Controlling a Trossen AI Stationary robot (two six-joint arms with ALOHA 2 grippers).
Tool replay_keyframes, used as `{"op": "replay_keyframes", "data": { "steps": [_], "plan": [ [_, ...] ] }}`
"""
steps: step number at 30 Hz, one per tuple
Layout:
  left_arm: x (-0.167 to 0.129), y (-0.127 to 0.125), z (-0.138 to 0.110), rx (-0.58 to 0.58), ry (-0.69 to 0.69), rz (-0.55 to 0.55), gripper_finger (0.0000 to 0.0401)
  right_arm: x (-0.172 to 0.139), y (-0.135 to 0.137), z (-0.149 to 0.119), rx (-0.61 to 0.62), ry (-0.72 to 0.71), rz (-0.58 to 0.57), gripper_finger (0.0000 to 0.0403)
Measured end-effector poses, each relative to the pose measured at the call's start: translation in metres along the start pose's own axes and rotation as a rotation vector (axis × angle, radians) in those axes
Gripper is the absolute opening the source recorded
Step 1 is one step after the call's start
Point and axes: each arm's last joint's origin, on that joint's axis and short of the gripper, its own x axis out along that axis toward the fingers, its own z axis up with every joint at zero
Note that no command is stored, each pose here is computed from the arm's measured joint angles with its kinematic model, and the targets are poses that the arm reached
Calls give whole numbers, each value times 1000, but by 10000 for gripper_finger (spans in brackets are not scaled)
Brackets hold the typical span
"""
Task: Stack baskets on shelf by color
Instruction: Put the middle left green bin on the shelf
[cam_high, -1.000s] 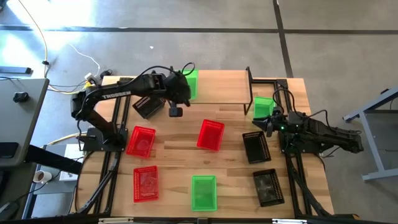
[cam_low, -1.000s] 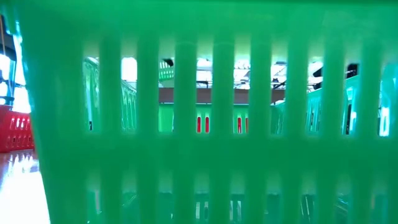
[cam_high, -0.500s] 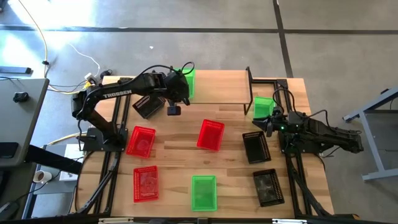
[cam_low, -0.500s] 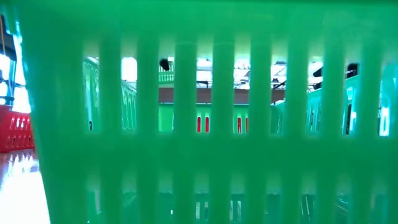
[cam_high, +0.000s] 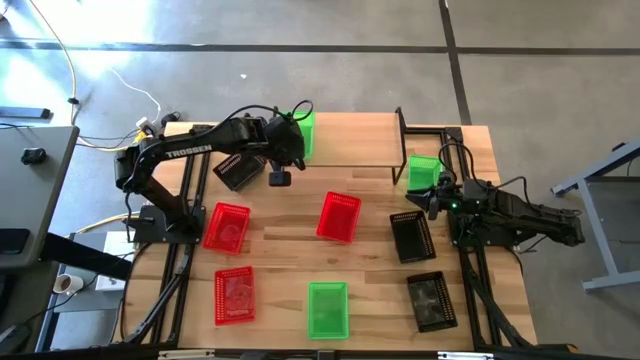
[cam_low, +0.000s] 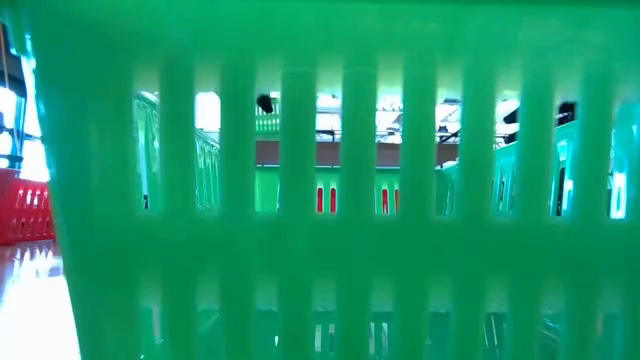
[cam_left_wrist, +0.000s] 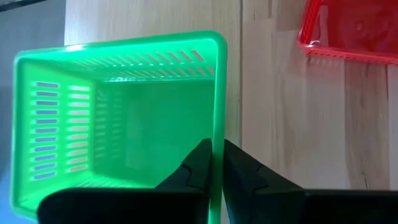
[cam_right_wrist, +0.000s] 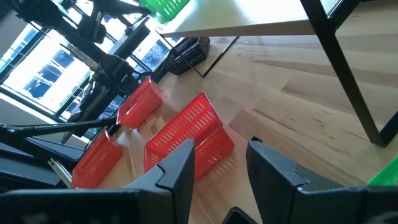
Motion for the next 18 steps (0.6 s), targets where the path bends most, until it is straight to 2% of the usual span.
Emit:
{"op": "replay_keyframes", "data": {
  "steps": [18],
  "plan": [
    [0,0,0,0,-1,-1,24,0,0,0,0,0,0,130]
  ]
}}
